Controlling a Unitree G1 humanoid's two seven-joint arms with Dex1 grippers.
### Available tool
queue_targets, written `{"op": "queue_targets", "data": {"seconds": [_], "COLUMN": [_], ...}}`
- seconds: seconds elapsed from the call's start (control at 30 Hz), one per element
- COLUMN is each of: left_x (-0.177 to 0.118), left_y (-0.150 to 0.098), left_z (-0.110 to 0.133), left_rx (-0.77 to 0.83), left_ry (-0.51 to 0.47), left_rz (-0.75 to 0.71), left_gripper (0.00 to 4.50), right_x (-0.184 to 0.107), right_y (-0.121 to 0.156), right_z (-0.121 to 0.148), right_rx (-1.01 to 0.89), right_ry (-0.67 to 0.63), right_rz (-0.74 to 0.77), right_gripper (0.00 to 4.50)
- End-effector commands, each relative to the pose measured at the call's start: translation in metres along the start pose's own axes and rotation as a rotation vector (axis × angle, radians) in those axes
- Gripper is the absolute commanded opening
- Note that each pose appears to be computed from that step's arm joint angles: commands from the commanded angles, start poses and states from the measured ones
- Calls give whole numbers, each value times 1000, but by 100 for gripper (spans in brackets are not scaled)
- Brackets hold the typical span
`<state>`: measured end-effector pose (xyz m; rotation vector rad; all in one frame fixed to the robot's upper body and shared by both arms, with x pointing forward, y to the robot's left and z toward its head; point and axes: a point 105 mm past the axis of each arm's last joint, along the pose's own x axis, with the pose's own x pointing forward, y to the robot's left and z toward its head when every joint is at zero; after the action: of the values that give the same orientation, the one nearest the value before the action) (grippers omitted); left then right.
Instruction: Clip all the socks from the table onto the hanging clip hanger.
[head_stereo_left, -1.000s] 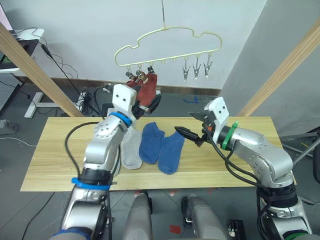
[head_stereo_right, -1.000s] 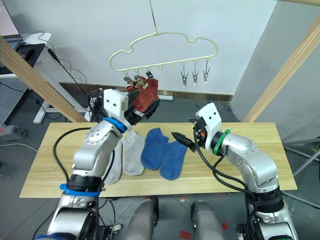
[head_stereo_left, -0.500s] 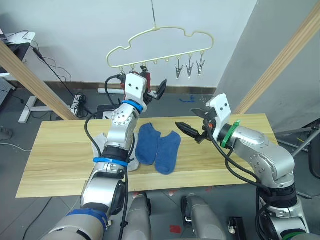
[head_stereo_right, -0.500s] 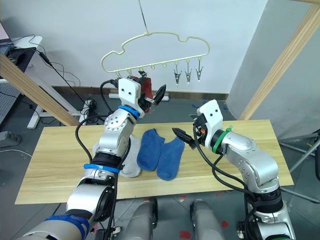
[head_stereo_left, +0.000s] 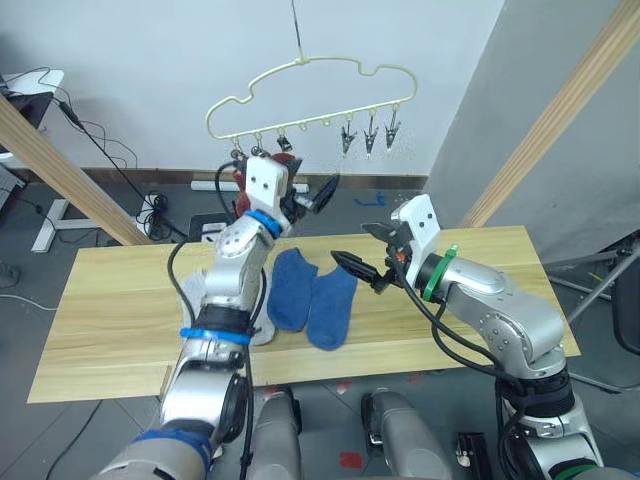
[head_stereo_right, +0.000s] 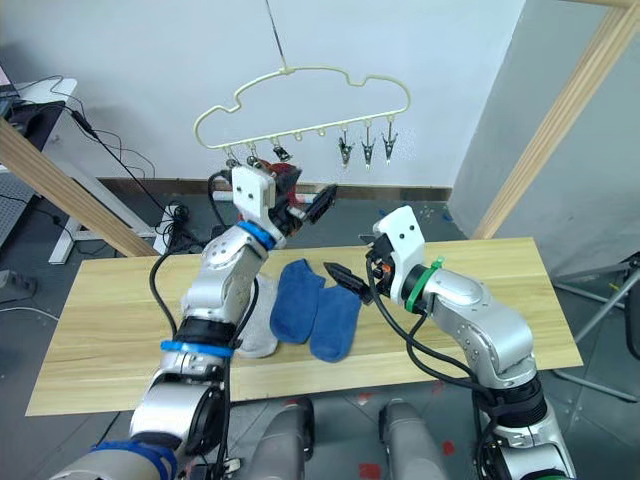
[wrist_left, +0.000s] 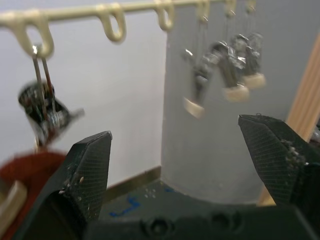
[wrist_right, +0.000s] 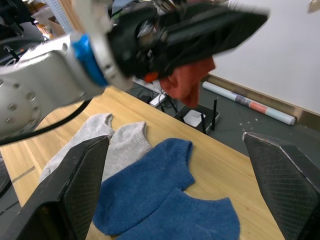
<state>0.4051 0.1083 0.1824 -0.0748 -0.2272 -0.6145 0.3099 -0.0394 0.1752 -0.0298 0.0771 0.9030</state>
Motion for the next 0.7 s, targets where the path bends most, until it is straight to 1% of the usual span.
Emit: {"op": "queue_targets", "data": {"seconds": [0.03, 0.13, 0.2, 0.23, 0.3, 0.37, 0.5, 0.63, 0.7], "left_x": [-7, -5, -1, 2, 12, 23, 37, 46, 48], "left_y": [-2, 2, 8, 7, 15, 10, -4, -15, -25], "left_z": [17, 23, 33, 34, 37, 36, 31, 28, 25], "left_rx": [18, 26, 60, 70, 68, 49, 21, -14, -45], "left_ry": [-36, -60, -110, -124, -145, -152, -161, -165, -160], "left_rz": [16, 71, 110, 118, 143, 106, 53, 16, -25], "left_gripper": [450, 450, 450, 450, 450, 450, 450, 450, 450], "right_x": [0, -2, 0, -1, -1, -3, -11, -18, -21], "right_y": [2, -3, -4, -6, -10, -14, -18, -20, -22], "right_z": [11, 12, 13, 13, 16, 20, 16, 15, 14], "right_rx": [-27, -26, -31, -33, -40, -40, -52, -52, -52], "right_ry": [-49, -51, -53, -53, -57, -61, -44, -37, -33], "right_rz": [20, 17, 14, 13, -24, -48, -69, -93, -104], "right_gripper": [448, 448, 448, 448, 448, 448, 448, 448, 448]}}
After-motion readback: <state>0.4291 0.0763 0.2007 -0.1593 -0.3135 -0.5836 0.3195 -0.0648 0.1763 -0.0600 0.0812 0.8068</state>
